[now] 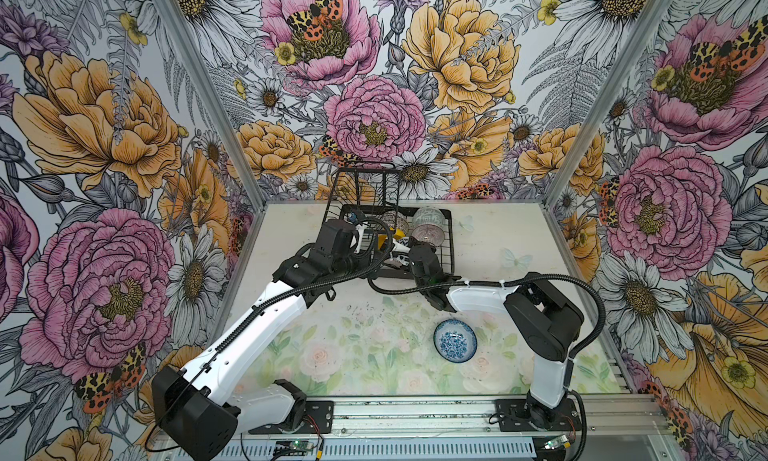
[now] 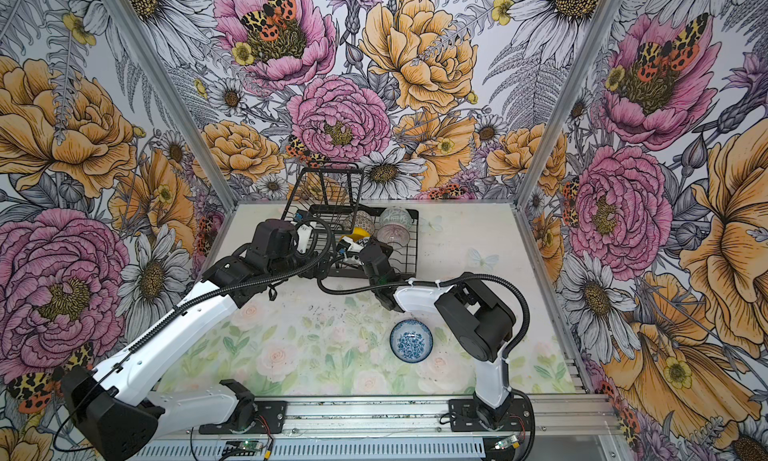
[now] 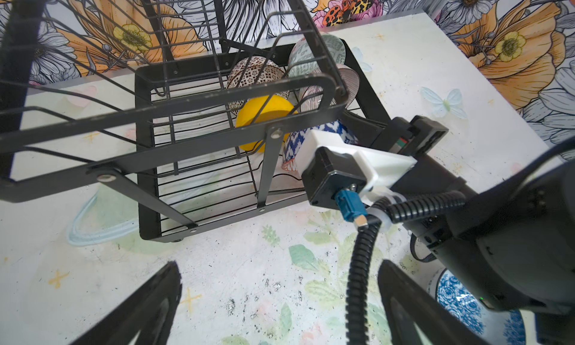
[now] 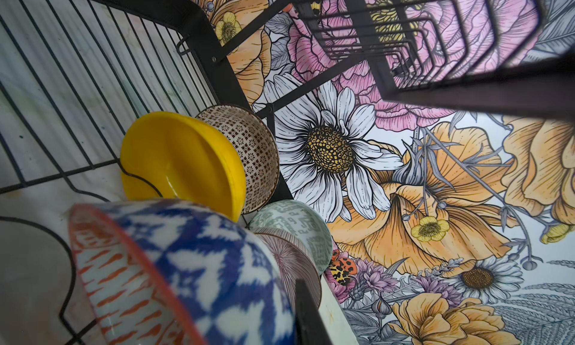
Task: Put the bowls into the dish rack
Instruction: 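Carry the orange-and-blue bowl into the rack with the right gripper while the left gripper releases, then lower the orange-and-blue bowl into the rack slot beside the yellow bowl with the right gripper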
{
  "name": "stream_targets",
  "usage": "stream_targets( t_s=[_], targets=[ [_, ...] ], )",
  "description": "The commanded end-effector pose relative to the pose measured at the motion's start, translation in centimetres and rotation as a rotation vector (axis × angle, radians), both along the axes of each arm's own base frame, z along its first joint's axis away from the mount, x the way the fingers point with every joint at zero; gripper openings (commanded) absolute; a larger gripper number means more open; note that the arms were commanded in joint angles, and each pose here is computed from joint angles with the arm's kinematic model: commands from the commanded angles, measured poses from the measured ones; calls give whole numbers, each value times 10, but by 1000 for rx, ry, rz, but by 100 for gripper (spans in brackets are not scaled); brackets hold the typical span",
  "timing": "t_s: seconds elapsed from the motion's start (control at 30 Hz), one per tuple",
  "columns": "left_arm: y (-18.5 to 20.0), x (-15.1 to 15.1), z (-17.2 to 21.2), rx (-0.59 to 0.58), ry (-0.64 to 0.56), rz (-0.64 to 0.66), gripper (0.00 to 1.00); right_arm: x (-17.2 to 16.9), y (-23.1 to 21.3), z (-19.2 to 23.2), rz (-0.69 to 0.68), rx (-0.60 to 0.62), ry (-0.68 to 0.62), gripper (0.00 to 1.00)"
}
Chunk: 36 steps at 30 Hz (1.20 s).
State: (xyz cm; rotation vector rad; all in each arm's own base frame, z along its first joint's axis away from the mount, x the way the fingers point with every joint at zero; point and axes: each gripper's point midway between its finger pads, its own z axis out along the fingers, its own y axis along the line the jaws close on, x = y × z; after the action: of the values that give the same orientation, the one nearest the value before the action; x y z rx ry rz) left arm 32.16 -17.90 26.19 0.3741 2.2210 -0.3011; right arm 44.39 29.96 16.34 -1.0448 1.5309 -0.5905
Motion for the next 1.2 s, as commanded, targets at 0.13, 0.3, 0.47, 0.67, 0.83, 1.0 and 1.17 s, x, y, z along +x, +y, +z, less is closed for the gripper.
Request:
stream_targets(
  t_s=[0.13, 0.3, 0.47, 0.67, 0.83, 1.0, 1.17],
  targets=[
    [2, -5, 1, -16, 2, -10, 99, 14, 9, 22, -30, 66, -58, 0],
    [3, -6, 0, -17, 3, -7, 99, 19, 8, 16, -42, 64, -42, 0],
    [3, -6, 1, -20, 3, -9, 99, 24, 7, 12, -62, 67, -34, 0],
    [2, -5, -1, -19, 9, -11, 99, 24, 8, 10, -59, 102, -26, 0],
    [2, -5, -4, -18, 15, -10, 99, 26, 11, 6, -55, 128, -22, 0],
    [1, -5, -4, -20, 16, -12, 99, 30, 14, 3, -50, 137, -28, 0],
    [2, -6, -4, -22, 18, -12, 99, 33, 18, 2, -40, 151, -42, 0]
  ],
)
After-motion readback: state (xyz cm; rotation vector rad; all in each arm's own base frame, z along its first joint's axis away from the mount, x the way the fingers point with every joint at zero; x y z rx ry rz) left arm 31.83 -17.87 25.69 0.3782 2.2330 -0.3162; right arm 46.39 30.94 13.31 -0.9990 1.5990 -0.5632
